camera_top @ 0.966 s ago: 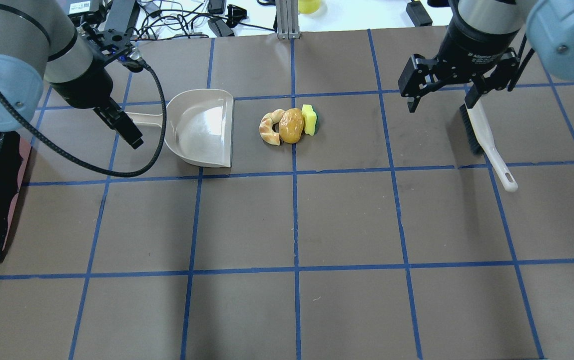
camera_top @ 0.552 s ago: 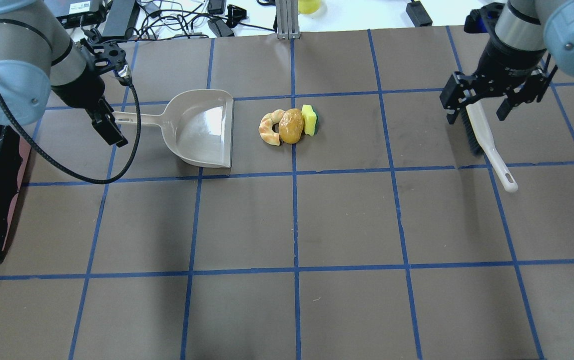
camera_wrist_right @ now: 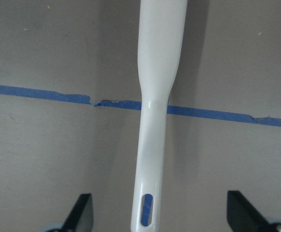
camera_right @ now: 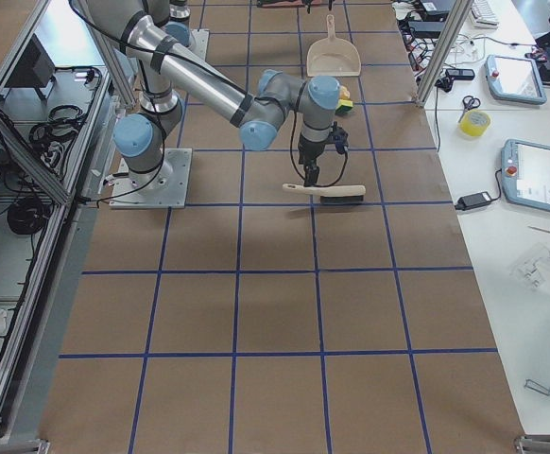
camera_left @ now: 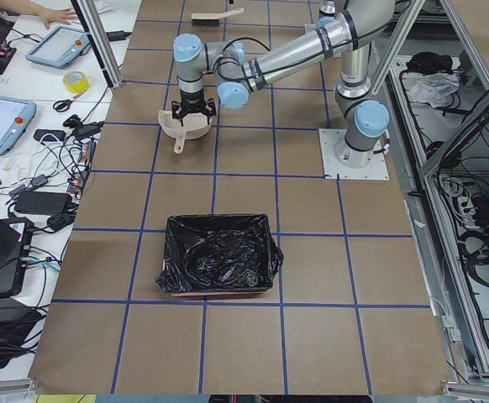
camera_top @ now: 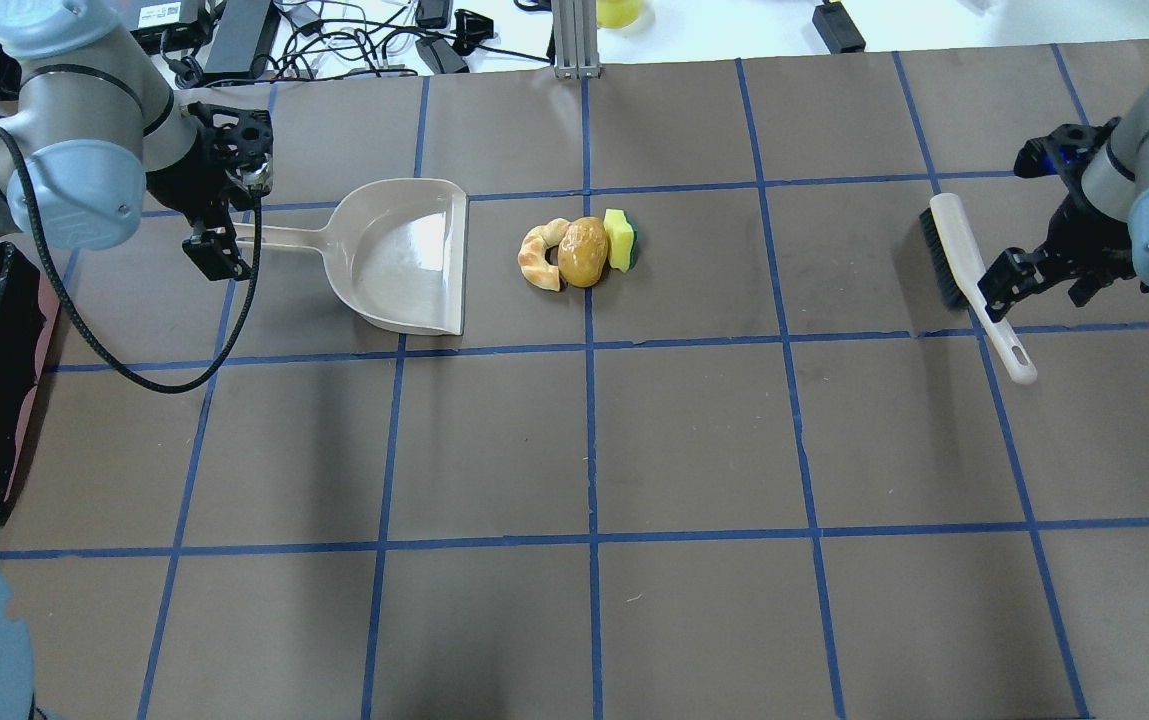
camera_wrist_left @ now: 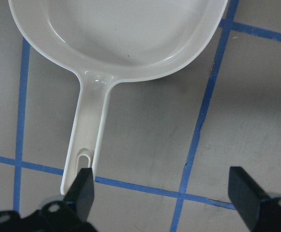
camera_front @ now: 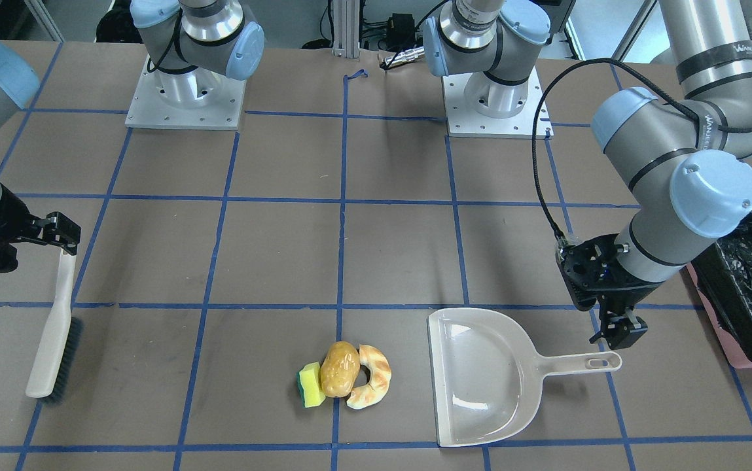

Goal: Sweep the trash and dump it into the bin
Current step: 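Lift the white brush with the right gripper while the left gripper holds the dustpan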

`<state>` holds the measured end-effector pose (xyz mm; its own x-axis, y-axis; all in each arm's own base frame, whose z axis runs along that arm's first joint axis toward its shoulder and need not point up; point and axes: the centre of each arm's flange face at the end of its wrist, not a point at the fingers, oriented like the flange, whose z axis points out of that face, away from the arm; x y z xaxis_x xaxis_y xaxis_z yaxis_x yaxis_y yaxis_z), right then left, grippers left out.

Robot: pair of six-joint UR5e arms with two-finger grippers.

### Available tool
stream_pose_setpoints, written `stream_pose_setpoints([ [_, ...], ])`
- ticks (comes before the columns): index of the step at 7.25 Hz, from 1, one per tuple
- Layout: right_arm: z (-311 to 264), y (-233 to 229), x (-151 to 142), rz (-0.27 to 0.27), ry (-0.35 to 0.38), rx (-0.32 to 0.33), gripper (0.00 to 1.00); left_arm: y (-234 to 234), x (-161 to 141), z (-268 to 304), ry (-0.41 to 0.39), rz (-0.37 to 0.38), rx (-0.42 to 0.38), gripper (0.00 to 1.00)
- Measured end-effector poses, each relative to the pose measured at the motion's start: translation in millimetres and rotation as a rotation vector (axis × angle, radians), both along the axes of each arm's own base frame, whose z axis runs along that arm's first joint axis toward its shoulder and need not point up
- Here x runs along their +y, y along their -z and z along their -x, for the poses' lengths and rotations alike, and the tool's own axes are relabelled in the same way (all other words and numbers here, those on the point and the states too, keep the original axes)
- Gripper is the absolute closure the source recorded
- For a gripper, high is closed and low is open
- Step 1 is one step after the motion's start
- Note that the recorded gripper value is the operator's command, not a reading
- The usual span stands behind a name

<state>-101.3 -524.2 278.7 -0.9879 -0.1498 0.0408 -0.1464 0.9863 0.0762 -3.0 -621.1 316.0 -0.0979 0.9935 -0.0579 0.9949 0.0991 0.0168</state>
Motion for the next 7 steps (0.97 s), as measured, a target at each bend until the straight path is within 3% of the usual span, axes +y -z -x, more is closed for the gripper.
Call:
stream_pose_setpoints([
  [3,7,33,8,-0.033,-0.015,-0.024,0.09,9,-31,-6,0.082,0.004,-0.005,0.06],
  [6,2,44,10,-0.049,-0.016,-0.036,0.10,22,-64,-13,0.070,0.001,-0.005,0.06],
  [7,1,46,11,-0.054,-0.015,-0.039,0.15,35,-68,-14,0.062,-0.014,-0.001,0.06],
])
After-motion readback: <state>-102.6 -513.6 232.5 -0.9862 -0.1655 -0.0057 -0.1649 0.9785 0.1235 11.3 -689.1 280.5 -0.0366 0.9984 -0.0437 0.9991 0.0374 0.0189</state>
